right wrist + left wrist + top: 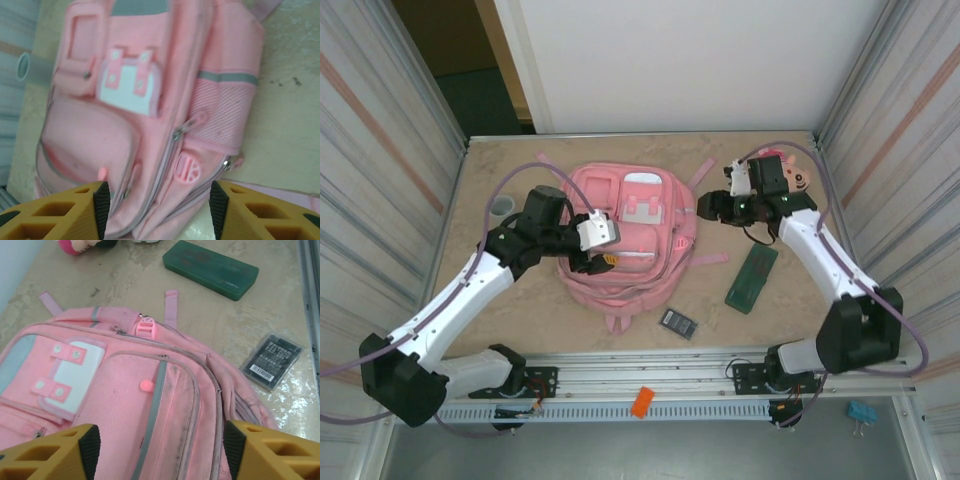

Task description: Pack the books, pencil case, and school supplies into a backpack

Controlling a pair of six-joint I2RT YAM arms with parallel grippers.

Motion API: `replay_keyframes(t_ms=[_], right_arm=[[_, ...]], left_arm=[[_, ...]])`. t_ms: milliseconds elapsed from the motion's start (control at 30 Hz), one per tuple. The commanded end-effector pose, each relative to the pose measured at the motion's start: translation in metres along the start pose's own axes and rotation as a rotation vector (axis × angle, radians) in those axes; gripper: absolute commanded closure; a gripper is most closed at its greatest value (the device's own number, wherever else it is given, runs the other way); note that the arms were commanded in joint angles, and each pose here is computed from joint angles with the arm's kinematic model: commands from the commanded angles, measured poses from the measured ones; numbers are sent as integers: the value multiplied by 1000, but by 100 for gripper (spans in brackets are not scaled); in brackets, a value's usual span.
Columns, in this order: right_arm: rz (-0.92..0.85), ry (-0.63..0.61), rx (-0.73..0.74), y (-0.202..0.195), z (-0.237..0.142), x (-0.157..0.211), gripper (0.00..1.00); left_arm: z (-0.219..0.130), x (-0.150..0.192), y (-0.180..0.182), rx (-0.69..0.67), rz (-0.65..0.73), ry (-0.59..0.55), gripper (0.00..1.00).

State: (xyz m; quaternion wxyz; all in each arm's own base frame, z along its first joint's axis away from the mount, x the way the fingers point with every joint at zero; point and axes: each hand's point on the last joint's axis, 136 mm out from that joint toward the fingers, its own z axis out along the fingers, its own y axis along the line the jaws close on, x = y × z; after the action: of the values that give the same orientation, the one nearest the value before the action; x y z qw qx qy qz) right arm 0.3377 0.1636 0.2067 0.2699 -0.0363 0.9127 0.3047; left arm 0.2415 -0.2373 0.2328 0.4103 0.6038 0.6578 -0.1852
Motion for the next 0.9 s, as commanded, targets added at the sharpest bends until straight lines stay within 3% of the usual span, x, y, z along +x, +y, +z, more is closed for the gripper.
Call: replay_keyframes(t_ms=[0, 133, 500, 533, 567, 600, 667, 767, 867], right_arm=[[-138, -25, -6, 9, -3, 14, 44], [-224, -28, -8, 17, -1, 29, 44], [-303, 10, -16, 26, 12, 46, 44], [-305, 7, -16, 27, 12, 45, 44], [-310, 3, -13, 26, 12, 44, 44], [-315, 2, -9, 25, 12, 44, 44], [-344, 1, -11, 25, 12, 44, 44], [-438, 0, -26, 26, 13, 45, 42], [-536, 7, -48, 23, 15, 45, 40]], left_arm=[[6, 13, 4, 2, 23, 63, 27], [31, 37, 2, 74, 48, 155, 19], [89, 68, 4, 136, 123, 247, 15], [92, 69, 6, 126, 118, 252, 20], [95, 69, 9, 113, 111, 251, 31], [96, 66, 13, 96, 100, 243, 49], [92, 54, 20, 60, 89, 208, 72], [72, 27, 21, 63, 73, 88, 92], [48, 9, 21, 57, 61, -18, 99]])
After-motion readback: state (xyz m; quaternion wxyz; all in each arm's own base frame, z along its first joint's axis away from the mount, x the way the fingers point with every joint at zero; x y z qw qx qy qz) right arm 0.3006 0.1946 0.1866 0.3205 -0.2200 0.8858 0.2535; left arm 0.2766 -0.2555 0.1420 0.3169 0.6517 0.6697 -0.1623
